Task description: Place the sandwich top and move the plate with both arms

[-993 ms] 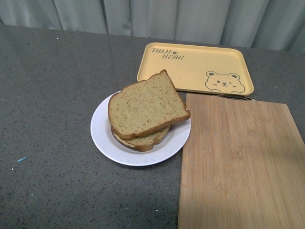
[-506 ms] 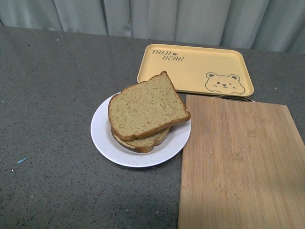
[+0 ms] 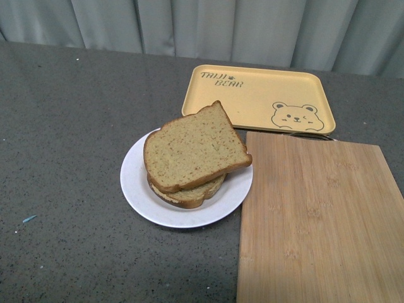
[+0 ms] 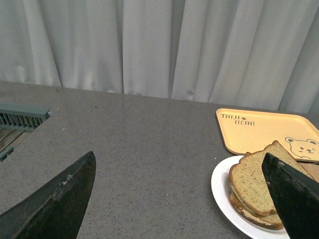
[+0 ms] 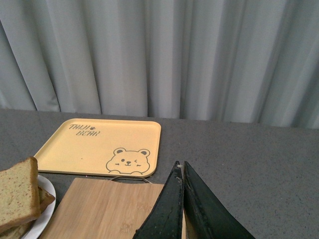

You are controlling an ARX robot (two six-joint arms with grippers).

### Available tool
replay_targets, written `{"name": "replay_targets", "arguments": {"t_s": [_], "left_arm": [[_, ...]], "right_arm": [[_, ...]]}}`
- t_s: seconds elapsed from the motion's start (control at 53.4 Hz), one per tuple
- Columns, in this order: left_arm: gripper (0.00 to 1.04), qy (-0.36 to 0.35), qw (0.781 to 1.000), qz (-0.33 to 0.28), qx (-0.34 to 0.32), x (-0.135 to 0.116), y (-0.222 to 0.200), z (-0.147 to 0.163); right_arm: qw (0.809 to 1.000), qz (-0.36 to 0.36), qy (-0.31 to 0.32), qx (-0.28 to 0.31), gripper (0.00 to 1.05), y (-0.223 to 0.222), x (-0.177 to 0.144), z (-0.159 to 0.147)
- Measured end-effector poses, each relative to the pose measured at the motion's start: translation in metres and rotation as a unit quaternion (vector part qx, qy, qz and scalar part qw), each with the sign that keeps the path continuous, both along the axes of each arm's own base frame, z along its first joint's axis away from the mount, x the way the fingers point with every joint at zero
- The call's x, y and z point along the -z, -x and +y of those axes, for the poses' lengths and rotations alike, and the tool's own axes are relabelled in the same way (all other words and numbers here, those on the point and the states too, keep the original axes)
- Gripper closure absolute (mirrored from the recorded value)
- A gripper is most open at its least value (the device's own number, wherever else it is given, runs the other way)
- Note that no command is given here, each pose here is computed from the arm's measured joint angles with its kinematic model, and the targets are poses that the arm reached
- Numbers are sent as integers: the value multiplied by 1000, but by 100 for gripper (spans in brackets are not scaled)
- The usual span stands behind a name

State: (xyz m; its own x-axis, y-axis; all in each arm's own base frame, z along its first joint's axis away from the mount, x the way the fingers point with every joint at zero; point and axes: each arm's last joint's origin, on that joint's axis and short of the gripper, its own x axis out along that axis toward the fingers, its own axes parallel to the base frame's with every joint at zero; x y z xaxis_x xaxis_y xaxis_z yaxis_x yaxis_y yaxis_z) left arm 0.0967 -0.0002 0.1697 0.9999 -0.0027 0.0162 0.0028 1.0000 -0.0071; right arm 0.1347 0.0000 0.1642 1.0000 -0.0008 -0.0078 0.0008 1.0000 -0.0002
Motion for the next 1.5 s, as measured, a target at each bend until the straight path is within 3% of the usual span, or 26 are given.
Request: {"name": "replay_targets", "arguments": {"t_s": [1.424, 1.499], "left_arm": [[7, 0, 1000, 0, 0, 0, 0, 0], [7, 0, 1000, 0, 0, 0, 0, 0]], "right_arm": [[1000, -5, 0, -2, 104, 37, -1, 0], [1000, -5, 1, -2, 90, 37, -1, 0]]}}
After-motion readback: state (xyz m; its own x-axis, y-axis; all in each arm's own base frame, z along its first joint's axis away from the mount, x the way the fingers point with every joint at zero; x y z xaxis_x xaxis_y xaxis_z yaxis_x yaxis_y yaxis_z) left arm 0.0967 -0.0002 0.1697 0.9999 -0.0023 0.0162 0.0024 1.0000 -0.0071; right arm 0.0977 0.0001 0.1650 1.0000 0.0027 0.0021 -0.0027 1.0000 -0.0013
